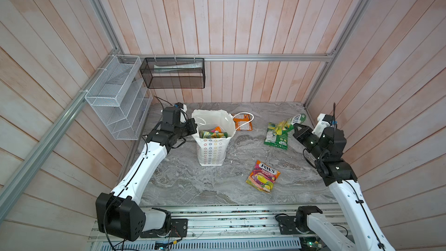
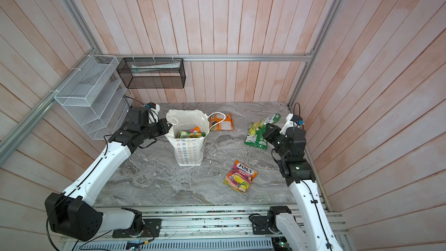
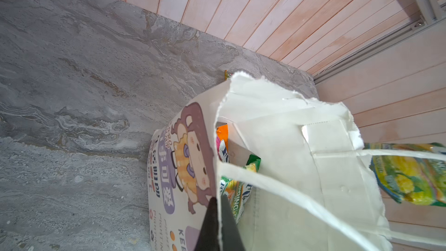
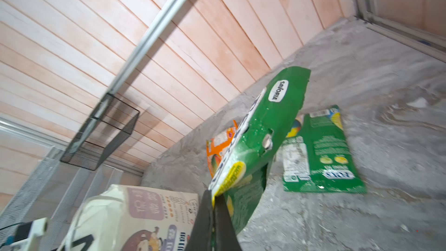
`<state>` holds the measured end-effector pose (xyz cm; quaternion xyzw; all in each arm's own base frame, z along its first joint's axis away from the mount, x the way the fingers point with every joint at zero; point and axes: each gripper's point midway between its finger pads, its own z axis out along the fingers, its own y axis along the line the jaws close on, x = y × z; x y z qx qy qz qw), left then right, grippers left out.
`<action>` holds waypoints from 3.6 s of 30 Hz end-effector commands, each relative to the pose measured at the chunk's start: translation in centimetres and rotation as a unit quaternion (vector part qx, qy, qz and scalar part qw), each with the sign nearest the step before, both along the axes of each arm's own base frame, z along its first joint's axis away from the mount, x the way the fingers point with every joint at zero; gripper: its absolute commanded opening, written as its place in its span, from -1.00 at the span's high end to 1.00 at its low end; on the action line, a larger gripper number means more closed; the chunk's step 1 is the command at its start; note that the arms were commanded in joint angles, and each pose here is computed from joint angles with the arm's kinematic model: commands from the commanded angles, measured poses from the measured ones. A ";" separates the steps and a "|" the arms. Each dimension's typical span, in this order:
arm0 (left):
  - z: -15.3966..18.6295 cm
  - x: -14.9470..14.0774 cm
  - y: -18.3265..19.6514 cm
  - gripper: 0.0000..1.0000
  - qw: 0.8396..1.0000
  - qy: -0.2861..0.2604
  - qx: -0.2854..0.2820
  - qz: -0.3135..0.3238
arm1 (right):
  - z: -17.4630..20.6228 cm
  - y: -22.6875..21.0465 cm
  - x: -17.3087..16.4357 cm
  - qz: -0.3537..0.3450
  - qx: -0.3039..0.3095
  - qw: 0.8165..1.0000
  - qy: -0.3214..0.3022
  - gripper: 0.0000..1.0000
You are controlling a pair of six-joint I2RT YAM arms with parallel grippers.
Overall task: Place the snacks into the paper bag
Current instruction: Place the snack in the paper bag.
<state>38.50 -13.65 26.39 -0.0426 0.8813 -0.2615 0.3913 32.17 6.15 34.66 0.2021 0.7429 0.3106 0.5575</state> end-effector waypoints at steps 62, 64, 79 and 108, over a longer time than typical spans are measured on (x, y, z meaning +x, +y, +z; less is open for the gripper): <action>3.5 0.4 -0.1 1.00 0.997 -0.066 -0.026 -0.008 | 5.9 32.8 0.5 0.288 -0.125 0.942 -0.116 1.00; 3.4 0.4 -0.1 1.00 0.998 -0.065 -0.025 -0.007 | 4.9 33.3 1.2 0.289 -0.120 0.945 -0.097 1.00; 2.9 0.6 -0.3 1.00 0.998 -0.059 -0.028 -0.011 | -2.2 34.8 5.7 0.276 -0.058 0.959 0.003 1.00; 1.3 1.4 0.3 1.00 0.999 -0.037 -0.019 0.003 | -0.4 6.9 5.3 0.054 -0.152 0.986 0.041 -0.43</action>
